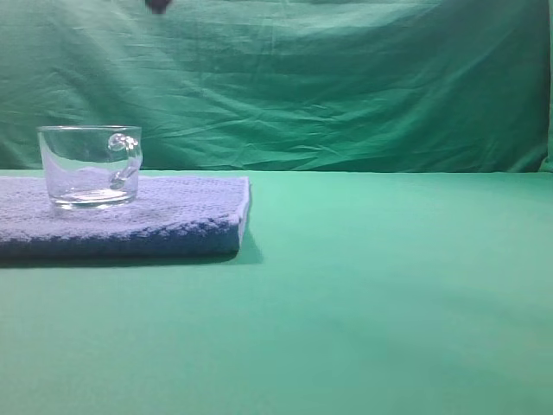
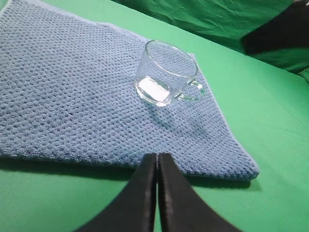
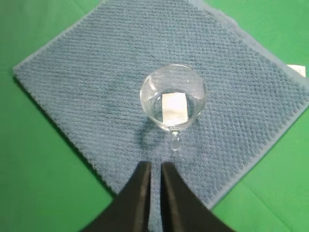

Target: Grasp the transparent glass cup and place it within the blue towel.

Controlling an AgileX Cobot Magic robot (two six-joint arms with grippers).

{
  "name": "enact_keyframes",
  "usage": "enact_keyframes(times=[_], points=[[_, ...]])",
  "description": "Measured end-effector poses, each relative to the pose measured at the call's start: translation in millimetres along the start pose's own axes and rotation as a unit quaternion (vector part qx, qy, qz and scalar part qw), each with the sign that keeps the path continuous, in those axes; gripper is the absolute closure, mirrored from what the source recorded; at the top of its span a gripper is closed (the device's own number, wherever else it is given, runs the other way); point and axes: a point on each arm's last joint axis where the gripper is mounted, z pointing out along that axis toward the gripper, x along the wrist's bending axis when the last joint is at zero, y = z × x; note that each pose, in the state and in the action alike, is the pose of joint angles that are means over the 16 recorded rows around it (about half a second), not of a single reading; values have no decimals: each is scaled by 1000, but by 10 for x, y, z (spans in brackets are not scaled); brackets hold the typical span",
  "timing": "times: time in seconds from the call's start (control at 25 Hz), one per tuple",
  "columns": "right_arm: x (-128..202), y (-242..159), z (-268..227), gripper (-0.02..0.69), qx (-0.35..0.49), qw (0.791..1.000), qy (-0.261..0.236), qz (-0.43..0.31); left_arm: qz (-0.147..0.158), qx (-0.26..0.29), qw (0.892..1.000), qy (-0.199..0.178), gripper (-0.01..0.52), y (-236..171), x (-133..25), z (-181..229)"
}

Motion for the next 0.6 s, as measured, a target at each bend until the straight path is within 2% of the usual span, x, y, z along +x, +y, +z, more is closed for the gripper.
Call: enact_keyframes(times=[0.08, 0.28, 0.6], points=[[25, -23, -262, 601, -11, 1000, 0, 1, 0, 0, 1000, 0, 514, 0, 0, 0], [64, -119, -838, 604, -40, 999, -8, -3, 0, 0, 1000, 0, 514, 0, 0, 0], [36, -329, -1490, 604, -88, 994, -56, 0, 0, 0, 1000, 0, 514, 0, 0, 0]])
